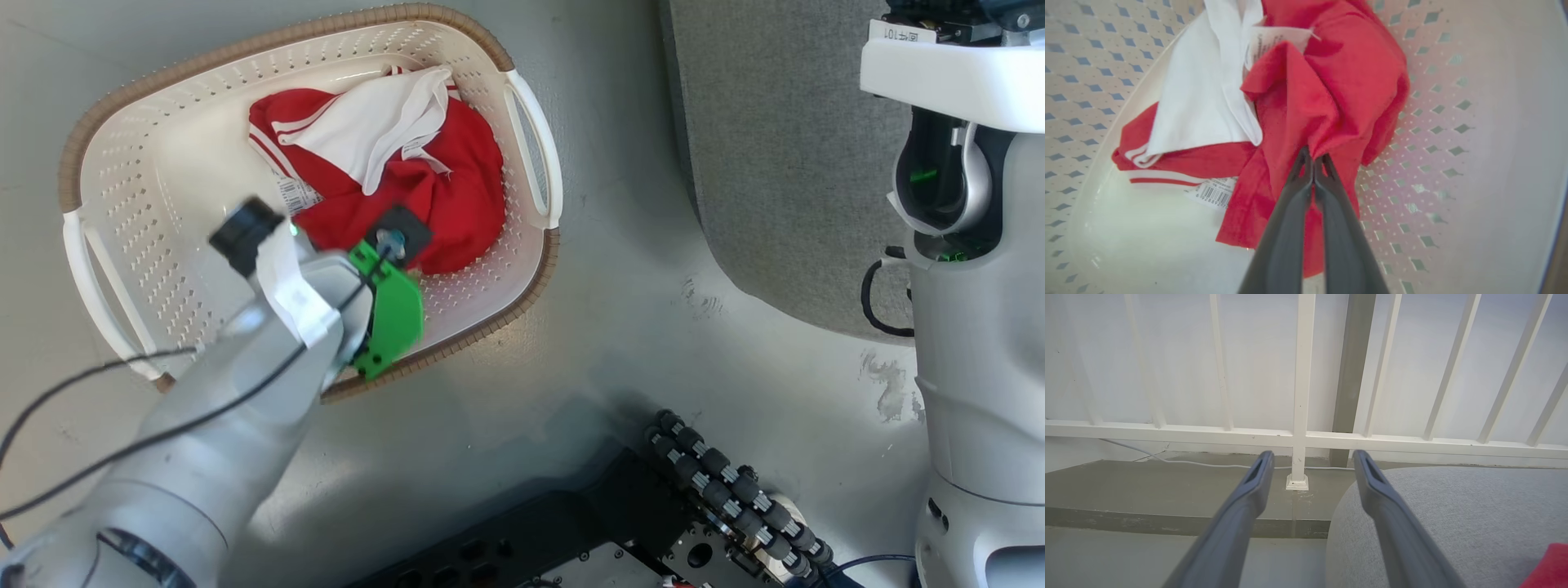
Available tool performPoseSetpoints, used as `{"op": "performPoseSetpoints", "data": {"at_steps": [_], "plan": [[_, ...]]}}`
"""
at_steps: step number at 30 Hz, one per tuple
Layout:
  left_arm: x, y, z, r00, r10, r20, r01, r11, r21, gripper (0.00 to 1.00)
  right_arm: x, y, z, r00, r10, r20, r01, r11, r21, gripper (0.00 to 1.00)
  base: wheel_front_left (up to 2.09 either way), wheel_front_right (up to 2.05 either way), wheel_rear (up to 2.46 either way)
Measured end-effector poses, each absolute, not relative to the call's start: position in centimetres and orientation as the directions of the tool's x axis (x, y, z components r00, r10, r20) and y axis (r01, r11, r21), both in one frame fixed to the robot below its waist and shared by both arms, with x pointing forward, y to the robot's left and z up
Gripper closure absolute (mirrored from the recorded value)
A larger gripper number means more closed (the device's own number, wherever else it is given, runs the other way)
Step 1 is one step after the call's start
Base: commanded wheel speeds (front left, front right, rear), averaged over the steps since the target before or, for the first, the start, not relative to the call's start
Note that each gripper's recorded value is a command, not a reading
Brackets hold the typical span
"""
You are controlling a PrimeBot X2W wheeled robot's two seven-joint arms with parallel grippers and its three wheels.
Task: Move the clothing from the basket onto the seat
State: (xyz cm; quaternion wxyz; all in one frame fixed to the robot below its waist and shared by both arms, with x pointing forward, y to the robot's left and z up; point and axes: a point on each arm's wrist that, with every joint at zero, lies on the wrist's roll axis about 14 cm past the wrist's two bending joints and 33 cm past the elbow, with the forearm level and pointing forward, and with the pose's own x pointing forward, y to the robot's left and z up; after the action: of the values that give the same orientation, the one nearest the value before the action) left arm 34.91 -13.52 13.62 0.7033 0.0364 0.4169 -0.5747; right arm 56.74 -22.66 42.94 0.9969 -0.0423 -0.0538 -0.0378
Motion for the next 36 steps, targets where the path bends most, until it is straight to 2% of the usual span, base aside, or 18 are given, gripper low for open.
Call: {"op": "performPoseSetpoints", "data": {"at_steps": [8,19,27,36], "plan": [[38.9,-13.9,14.4,0.096,-0.803,-0.588,0.831,0.390,-0.397,1.00,56.9,-22.8,43.1,0.990,-0.079,0.118,0.086,0.995,-0.059,0.00,0.00,0.00,0.00],[41.4,-13.5,17.8,0.201,-0.833,-0.515,0.839,0.418,-0.349,1.00,57.0,-23.2,44.2,0.986,-0.099,0.137,0.107,0.993,-0.050,0.00,0.00,0.00,0.00],[42.8,-12.7,21.3,0.277,-0.838,-0.471,0.830,0.455,-0.322,1.00,55.7,-23.4,44.2,0.988,-0.115,0.104,0.120,0.992,-0.039,0.00,0.00,0.00,0.00],[43.5,-11.5,26.1,0.362,-0.832,-0.420,0.809,0.504,-0.301,1.00,54.3,-23.6,47.4,0.981,-0.130,0.144,0.134,0.991,-0.015,0.00,0.00,0.00,0.00]]}}
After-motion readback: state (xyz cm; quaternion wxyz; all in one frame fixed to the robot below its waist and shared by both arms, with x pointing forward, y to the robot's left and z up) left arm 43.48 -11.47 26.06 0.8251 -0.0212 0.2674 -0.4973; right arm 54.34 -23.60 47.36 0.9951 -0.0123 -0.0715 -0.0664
